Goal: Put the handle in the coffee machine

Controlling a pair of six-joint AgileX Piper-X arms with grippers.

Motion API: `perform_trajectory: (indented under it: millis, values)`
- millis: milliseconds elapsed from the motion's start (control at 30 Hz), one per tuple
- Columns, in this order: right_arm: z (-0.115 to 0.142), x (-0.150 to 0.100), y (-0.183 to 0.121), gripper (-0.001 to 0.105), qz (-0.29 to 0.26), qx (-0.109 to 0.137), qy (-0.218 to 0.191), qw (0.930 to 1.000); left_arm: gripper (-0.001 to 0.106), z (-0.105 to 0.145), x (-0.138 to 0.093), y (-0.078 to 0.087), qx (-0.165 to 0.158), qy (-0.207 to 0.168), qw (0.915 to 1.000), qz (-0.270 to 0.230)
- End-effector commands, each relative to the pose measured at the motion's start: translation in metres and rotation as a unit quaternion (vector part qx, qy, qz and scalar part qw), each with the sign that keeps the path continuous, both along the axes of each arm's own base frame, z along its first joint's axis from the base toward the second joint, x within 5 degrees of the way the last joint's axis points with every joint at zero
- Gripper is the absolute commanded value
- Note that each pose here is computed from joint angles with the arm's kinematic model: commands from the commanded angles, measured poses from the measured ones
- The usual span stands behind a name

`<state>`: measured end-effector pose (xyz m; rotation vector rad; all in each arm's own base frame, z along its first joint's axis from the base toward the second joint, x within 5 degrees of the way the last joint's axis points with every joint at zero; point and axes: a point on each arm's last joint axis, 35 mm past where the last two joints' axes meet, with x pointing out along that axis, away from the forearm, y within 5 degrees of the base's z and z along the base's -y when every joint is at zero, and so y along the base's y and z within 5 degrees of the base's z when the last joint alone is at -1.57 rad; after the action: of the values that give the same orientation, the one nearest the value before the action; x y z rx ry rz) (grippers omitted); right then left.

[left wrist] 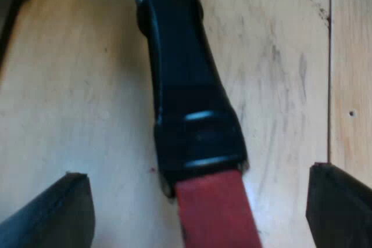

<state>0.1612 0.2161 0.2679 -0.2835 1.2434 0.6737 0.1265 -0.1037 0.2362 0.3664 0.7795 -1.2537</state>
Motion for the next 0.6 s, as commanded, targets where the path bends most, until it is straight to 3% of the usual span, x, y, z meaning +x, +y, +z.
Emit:
perform_trajectory:
  millis: [33,600]
  values:
    - [0.0095,0.0001,0.0008,0.000,0.002,0.022,-0.010,0.9997,0.075,0.0020,0.0007,-0.0008,-0.006,-0.010,0.9999,-0.003]
    - [0.0095,0.0001,0.0008,0.000,0.000,0.023,-0.010,0.9997,0.075,-0.0074,0.0068,-0.0041,0.013,0.008,0.9999,0.001]
